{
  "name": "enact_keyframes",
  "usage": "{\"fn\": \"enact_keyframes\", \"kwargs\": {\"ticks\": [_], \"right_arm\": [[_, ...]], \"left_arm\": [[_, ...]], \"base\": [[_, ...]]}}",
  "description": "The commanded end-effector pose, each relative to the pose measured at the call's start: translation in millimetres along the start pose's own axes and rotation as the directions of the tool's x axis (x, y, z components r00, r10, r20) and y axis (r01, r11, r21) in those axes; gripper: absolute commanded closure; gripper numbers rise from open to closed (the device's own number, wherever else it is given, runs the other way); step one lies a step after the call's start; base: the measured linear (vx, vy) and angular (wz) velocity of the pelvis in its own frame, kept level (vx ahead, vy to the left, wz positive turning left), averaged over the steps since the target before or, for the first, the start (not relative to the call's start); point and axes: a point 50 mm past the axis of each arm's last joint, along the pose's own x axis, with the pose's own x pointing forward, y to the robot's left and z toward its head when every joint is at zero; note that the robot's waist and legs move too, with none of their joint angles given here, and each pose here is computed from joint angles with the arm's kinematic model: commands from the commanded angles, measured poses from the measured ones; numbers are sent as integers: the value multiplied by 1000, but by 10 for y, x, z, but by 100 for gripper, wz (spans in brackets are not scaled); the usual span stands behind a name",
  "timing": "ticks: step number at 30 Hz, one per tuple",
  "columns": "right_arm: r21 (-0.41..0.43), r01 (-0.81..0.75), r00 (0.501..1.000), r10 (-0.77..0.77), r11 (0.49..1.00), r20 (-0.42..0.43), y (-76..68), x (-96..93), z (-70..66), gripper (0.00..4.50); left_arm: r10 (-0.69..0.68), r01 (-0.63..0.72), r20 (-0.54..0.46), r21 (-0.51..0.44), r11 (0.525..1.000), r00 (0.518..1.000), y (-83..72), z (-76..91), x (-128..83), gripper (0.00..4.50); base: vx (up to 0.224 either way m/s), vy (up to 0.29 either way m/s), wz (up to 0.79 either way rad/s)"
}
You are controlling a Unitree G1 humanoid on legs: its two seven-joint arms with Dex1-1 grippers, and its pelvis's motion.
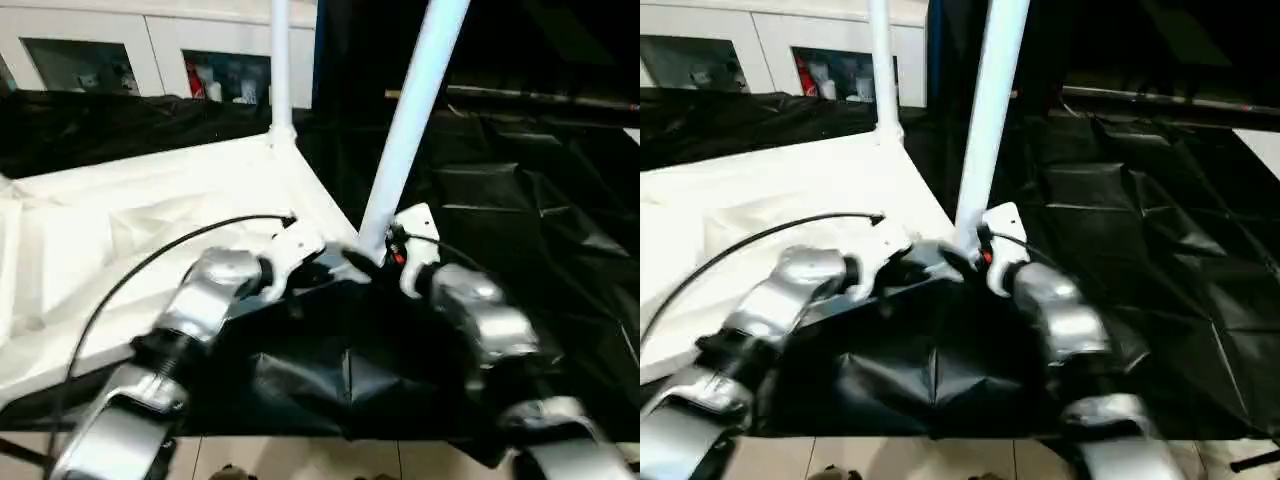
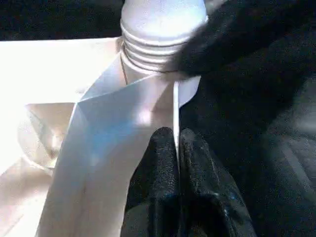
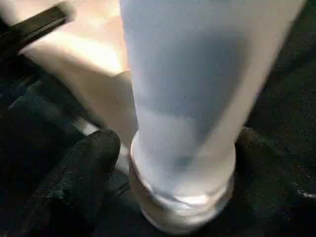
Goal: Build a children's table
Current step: Rotate leg to tighten
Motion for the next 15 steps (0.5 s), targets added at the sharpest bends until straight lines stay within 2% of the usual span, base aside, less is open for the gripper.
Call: {"fn": "enact_keyframes", "kwargs": {"ticks": [1, 5, 7, 10, 14, 15], "right_arm": [[-39, -134, 991, 134, 990, 9, 71, -39, 74, 64], [-51, -188, 982, 187, 981, -28, 77, -78, 67, 64], [-50, -196, 980, 194, 979, -32, 81, -78, 64, 64], [-47, -210, 977, 208, 977, -47, 99, -65, 32, 101], [-46, -235, 971, 232, 971, -59, 128, -60, 13, 117], [-44, -242, 969, 239, 969, -62, 136, -62, 9, 144]], "left_arm": [[-175, 174, 48, 9, 985, 983, -183, -45, 1, 450], [-275, 276, 72, 0, 961, 959, -260, -36, -106, 450], [-281, 282, 74, -4, 960, 957, -266, -34, -117, 450], [-273, 274, 68, 5, 962, 960, -259, -42, -136, 450], [-273, 273, 60, 7, 962, 960, -261, -62, -153, 450], [-273, 273, 59, 6, 962, 960, -261, -62, -156, 450]], "base": [[0, 0, 0], [0, 0, 0], [0, 0, 0], [0, 0, 0], [0, 0, 0], [0, 0, 0]]}}
